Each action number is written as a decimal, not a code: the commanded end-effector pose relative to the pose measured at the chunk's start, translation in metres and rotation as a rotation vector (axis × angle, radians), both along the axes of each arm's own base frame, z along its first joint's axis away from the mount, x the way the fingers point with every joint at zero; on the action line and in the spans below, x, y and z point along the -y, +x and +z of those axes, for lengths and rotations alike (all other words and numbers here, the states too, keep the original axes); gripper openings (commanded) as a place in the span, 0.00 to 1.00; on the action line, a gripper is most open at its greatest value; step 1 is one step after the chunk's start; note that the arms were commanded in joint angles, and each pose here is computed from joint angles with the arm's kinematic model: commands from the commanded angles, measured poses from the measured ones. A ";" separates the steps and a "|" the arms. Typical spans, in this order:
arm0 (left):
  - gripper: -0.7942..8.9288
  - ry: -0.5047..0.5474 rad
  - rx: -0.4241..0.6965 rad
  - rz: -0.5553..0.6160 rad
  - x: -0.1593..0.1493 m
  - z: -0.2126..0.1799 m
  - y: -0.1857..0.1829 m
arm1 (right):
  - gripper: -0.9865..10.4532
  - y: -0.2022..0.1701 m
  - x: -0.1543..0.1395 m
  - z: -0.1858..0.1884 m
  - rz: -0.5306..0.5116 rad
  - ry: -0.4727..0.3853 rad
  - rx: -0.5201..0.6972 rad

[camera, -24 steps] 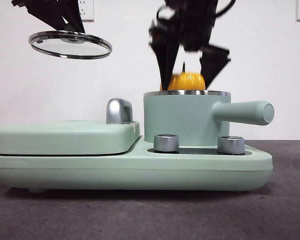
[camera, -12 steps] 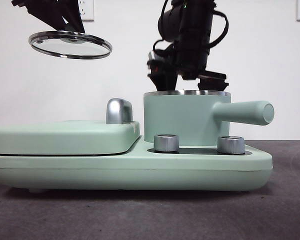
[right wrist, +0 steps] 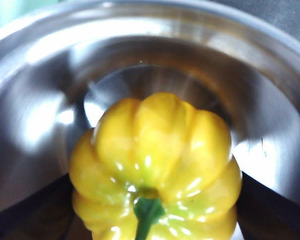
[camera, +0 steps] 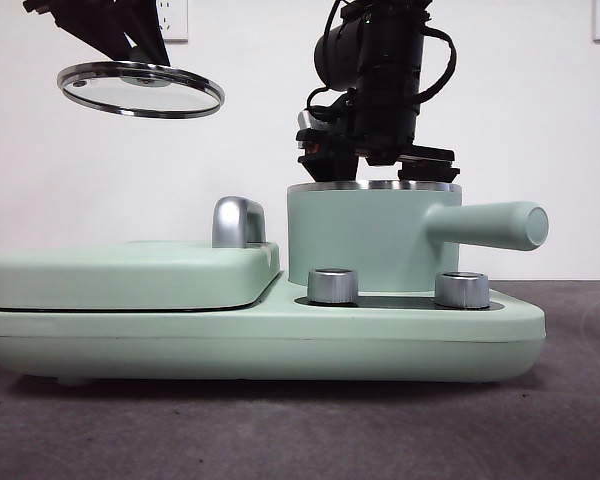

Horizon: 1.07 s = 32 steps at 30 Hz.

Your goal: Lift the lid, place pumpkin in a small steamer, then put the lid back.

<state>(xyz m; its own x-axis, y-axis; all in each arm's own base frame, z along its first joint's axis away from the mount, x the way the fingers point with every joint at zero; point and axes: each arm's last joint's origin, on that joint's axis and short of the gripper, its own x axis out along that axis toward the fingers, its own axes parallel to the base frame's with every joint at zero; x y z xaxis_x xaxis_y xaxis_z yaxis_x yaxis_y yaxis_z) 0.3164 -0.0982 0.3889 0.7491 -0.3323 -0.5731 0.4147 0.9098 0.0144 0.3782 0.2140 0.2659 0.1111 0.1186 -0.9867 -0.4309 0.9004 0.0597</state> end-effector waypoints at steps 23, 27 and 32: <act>0.10 -0.017 0.059 -0.005 0.001 0.014 -0.001 | 0.56 -0.001 -0.007 0.002 0.022 -0.014 -0.020; 0.10 -0.019 0.055 -0.003 0.001 0.013 -0.002 | 0.56 -0.008 -0.004 0.034 0.018 0.024 0.045; 0.10 -0.019 0.053 -0.007 0.002 0.013 -0.001 | 0.56 -0.027 0.007 0.078 0.016 0.082 0.139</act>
